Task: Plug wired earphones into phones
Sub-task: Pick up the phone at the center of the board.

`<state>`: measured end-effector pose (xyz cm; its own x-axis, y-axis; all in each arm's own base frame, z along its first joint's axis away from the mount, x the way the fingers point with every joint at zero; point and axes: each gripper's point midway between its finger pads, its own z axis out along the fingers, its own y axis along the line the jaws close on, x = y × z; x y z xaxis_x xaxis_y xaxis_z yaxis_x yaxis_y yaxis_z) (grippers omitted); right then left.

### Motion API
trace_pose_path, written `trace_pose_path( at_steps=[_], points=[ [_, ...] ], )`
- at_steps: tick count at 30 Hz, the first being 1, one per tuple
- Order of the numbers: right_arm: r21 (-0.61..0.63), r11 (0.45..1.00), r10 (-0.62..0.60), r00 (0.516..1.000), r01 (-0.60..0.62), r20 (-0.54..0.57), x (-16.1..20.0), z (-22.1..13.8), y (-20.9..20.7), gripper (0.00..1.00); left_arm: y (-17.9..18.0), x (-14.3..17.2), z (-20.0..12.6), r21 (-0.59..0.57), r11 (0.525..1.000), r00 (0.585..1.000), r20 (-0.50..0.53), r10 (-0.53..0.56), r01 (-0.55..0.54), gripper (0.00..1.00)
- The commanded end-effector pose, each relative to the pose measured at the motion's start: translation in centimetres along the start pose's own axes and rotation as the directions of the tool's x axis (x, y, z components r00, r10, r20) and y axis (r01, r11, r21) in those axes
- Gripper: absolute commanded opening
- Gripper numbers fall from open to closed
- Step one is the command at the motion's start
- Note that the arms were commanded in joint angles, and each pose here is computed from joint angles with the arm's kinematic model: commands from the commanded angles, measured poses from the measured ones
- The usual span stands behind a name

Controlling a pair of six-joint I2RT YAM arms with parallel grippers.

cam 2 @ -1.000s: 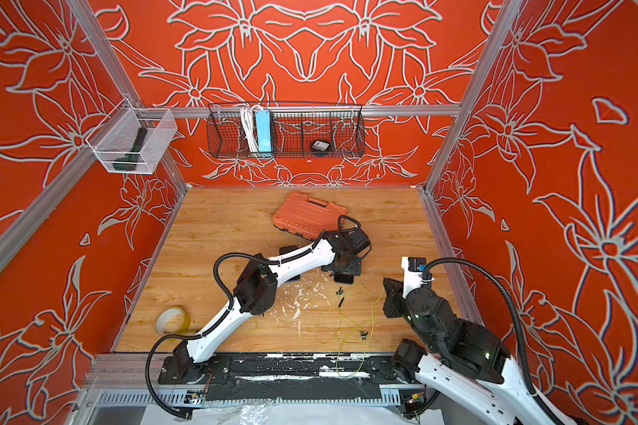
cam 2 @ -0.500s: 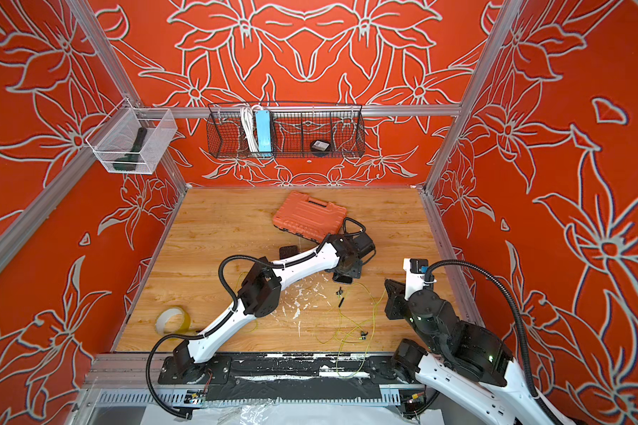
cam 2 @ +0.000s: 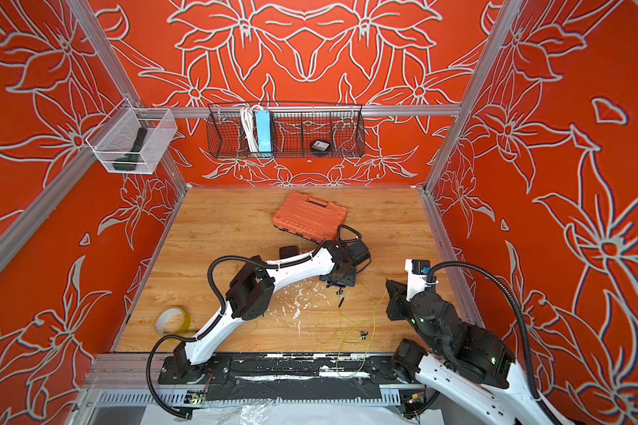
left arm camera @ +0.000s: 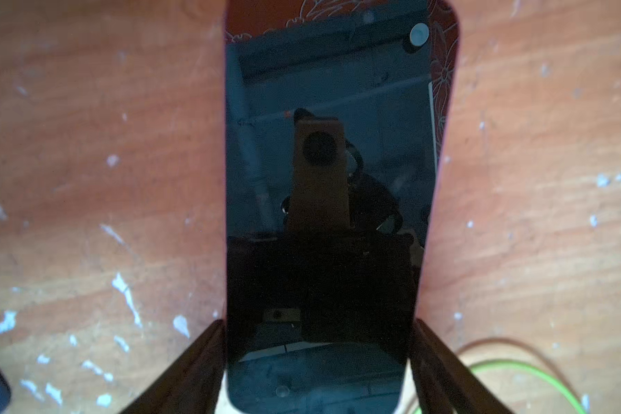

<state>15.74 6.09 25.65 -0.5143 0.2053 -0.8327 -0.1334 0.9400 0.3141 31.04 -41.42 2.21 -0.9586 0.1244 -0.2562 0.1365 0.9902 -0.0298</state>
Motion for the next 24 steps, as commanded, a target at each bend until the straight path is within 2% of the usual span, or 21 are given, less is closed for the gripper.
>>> trace_pose_path(
  at_steps=[1, 4, 8, 14, 20, 24],
  points=[
    [0.000, 1.000, -0.020, 1.000, 0.020, -0.020, 0.8, 0.1, -0.2, 0.06, 2.1, 4.4, 2.1, -0.092, 0.996, 0.989, -0.144, -0.016, 0.003, 0.74],
    [-0.003, 1.000, -0.014, 1.000, 0.014, -0.018, 0.9, 0.1, -0.3, 0.07, 2.2, 5.2, 1.6, -0.086, 0.996, 0.985, -0.170, -0.030, 0.016, 0.72],
    [-0.009, 1.000, -0.017, 1.000, 0.017, -0.020, 1.0, 0.3, -0.1, 0.07, 2.1, 5.8, 0.5, -0.066, 0.997, 0.987, -0.152, -0.049, 0.039, 0.72],
    [-0.017, 1.000, -0.016, 0.999, 0.016, -0.029, 1.2, 0.4, 0.1, 0.07, 3.6, 7.5, 0.4, -0.066, 0.992, 0.979, -0.168, -0.117, 0.108, 0.71],
    [-0.046, 0.999, -0.018, 0.999, 0.016, -0.048, 1.6, 0.8, 0.8, 0.07, 6.4, 9.0, 0.1, -0.077, 0.972, 0.958, -0.165, -0.234, 0.224, 0.68],
    [-0.063, 0.998, -0.031, 0.997, 0.027, -0.064, 2.0, 1.2, 1.3, 0.06, 7.8, 8.6, 0.3, -0.050, 0.945, 0.932, -0.160, -0.326, 0.322, 0.67]
  ],
)
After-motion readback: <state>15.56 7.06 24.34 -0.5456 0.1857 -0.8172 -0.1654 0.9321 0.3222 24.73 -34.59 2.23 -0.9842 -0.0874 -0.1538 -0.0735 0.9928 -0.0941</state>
